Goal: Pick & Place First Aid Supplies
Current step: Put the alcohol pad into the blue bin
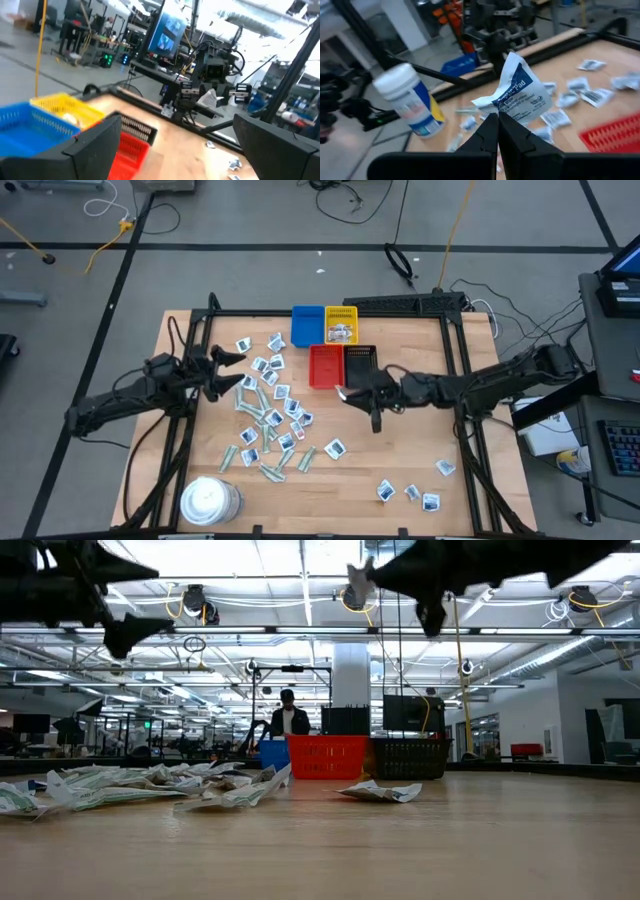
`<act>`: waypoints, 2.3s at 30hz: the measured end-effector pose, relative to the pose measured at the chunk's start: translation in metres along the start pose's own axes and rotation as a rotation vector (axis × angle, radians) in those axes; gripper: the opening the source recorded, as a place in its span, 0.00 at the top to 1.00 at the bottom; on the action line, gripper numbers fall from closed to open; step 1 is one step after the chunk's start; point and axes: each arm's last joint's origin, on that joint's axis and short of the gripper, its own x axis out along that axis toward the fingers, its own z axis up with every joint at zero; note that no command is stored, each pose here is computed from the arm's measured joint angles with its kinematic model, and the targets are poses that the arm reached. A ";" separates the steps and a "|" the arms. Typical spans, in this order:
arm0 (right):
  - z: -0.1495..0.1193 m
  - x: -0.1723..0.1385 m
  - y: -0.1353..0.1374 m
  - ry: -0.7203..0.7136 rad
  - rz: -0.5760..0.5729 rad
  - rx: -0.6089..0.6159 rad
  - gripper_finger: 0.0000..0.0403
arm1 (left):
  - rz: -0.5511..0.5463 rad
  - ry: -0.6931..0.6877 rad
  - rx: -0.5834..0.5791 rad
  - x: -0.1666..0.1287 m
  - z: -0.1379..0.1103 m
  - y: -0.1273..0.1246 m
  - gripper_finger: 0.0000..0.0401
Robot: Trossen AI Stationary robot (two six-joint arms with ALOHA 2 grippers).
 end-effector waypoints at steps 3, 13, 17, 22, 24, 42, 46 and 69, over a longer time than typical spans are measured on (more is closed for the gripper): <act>0.019 0.006 0.001 -0.006 0.092 0.005 1.00 | 0.001 0.007 0.068 0.006 0.022 -0.008 0.03; 0.082 0.011 0.014 -0.064 0.409 -0.032 1.00 | -0.020 0.067 0.147 0.057 0.091 -0.030 0.03; 0.107 0.008 0.021 -0.101 0.492 -0.068 1.00 | -0.079 0.104 0.150 0.082 0.110 -0.037 0.03; 0.128 0.009 0.022 -0.145 0.533 -0.104 1.00 | -0.165 0.139 0.194 0.113 0.124 -0.047 0.03; 0.133 0.008 0.022 -0.137 0.544 -0.097 1.00 | -0.206 0.148 0.194 0.126 0.127 -0.051 0.03; 0.129 0.026 0.013 -0.052 0.593 -0.058 1.00 | -0.488 0.215 0.194 0.217 0.124 -0.089 0.03; 0.130 0.027 0.010 -0.072 0.567 -0.057 1.00 | -0.507 0.233 0.190 0.227 0.118 -0.094 0.03; 0.128 0.029 0.008 -0.058 0.547 -0.045 1.00 | -0.487 0.242 0.181 0.229 0.109 -0.107 0.97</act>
